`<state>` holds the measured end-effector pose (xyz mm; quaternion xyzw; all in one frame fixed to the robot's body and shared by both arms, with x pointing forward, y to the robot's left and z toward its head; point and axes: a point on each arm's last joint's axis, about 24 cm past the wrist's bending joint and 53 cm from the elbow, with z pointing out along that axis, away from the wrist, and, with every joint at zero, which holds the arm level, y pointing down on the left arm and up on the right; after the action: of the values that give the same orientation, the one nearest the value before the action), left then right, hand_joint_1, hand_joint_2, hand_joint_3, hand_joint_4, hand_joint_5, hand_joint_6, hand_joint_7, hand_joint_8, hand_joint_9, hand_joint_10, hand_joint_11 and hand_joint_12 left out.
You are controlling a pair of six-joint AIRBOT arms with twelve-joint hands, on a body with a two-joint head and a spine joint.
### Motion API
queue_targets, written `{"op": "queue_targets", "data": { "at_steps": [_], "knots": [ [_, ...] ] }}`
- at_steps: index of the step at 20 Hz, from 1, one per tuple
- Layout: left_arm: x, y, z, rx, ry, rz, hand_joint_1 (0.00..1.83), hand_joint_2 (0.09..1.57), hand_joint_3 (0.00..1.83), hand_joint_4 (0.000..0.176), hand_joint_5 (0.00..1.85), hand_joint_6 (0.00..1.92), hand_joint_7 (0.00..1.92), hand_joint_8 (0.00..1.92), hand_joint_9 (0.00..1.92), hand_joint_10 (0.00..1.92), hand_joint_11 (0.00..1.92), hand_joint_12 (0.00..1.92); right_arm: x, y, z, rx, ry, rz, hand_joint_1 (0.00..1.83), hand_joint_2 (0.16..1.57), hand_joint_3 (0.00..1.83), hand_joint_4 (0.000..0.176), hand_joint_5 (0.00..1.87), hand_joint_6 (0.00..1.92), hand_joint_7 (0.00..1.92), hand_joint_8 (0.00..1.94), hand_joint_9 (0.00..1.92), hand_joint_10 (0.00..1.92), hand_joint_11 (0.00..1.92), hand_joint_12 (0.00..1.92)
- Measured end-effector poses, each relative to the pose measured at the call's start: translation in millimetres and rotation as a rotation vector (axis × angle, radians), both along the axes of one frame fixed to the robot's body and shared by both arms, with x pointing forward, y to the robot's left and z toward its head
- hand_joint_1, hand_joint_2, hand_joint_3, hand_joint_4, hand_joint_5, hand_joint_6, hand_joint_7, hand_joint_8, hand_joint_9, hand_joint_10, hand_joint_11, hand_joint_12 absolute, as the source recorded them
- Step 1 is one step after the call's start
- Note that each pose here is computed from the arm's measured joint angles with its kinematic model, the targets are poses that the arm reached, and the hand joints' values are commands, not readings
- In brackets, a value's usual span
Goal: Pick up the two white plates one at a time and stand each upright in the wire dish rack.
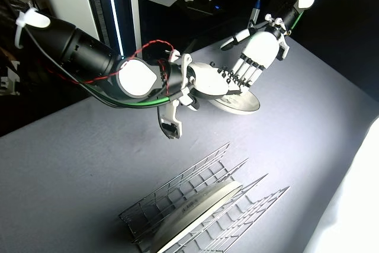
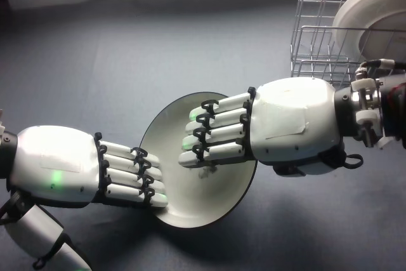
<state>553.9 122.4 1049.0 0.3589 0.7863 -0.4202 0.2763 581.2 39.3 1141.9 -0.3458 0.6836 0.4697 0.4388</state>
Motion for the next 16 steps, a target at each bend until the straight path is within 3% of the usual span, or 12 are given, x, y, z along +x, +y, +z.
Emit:
{"op": "queue_targets", "data": {
  "at_steps": [9, 11, 16],
  "knots": [
    [0, 0.3, 0, -0.002, 0.004, 0.002, 0.0, 1.09, 0.0, 0.0, 0.1, 0.01, 0.07, 0.0, 0.05, 0.0, 0.01, 0.05, 20, 6, -12, -0.014, -0.012, -0.02, 1.44, 1.09, 0.01, 0.0, 0.0, 0.0, 0.0, 0.0, 0.0, 0.0, 0.06, 0.03],
    [0, 1.8, -1, -0.005, 0.015, 0.01, 0.0, 1.08, 0.0, 0.0, 0.1, 0.0, 0.07, 0.0, 0.05, 0.0, 0.02, 0.06, 21, 13, -15, -0.012, -0.01, -0.014, 1.45, 1.12, 0.0, 0.0, 0.02, 0.01, 0.0, 0.0, 0.0, 0.0, 0.0, 0.38],
    [1, 2.1, -1, -0.008, 0.025, 0.01, 0.0, 1.08, 0.0, 0.0, 0.1, 0.0, 0.07, 0.01, 0.05, 0.01, 0.02, 0.04, 22, 27, -16, -0.006, -0.017, 0.002, 1.45, 1.12, 0.0, 0.0, 0.1, 0.01, 0.07, 0.01, 0.07, 0.01, 0.0, 0.66]
  ]
}}
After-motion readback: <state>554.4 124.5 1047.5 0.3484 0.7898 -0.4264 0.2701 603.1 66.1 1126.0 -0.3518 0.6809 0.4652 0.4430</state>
